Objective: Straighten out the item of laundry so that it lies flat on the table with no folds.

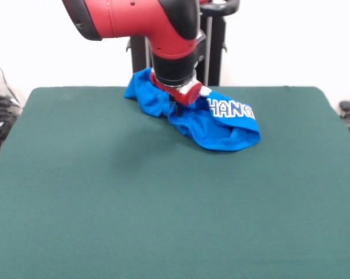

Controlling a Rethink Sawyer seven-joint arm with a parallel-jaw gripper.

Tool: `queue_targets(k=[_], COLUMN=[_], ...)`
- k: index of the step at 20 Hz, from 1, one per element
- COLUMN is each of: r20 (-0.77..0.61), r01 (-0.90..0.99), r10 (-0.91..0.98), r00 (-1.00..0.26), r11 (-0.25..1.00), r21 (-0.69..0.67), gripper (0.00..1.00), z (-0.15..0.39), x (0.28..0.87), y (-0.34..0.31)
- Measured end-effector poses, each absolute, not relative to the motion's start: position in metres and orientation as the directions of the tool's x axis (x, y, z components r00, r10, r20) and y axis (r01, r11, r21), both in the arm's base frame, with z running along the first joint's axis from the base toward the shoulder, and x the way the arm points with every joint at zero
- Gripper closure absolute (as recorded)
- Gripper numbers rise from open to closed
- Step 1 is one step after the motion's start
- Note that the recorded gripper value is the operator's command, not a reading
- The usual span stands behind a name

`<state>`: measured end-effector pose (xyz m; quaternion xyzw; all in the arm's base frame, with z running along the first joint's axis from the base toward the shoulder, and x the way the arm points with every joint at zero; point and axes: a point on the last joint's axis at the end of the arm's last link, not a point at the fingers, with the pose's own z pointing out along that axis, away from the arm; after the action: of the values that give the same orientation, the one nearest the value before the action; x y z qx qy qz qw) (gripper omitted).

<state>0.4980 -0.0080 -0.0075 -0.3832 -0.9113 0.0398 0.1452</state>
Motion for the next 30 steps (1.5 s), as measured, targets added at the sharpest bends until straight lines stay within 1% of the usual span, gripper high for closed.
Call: queue_targets(k=[18,30], r20=[0.225,0.124], r01=[0.71,0.734], r10=[0.731,0.747], r00=[-0.644,-0.653], r11=[0.681,0.665], r21=[-0.178,-0.14], gripper=[1.0,1.0], z=[-0.008,0.002], x=[0.504,0.552], y=[-0.023,-0.048])
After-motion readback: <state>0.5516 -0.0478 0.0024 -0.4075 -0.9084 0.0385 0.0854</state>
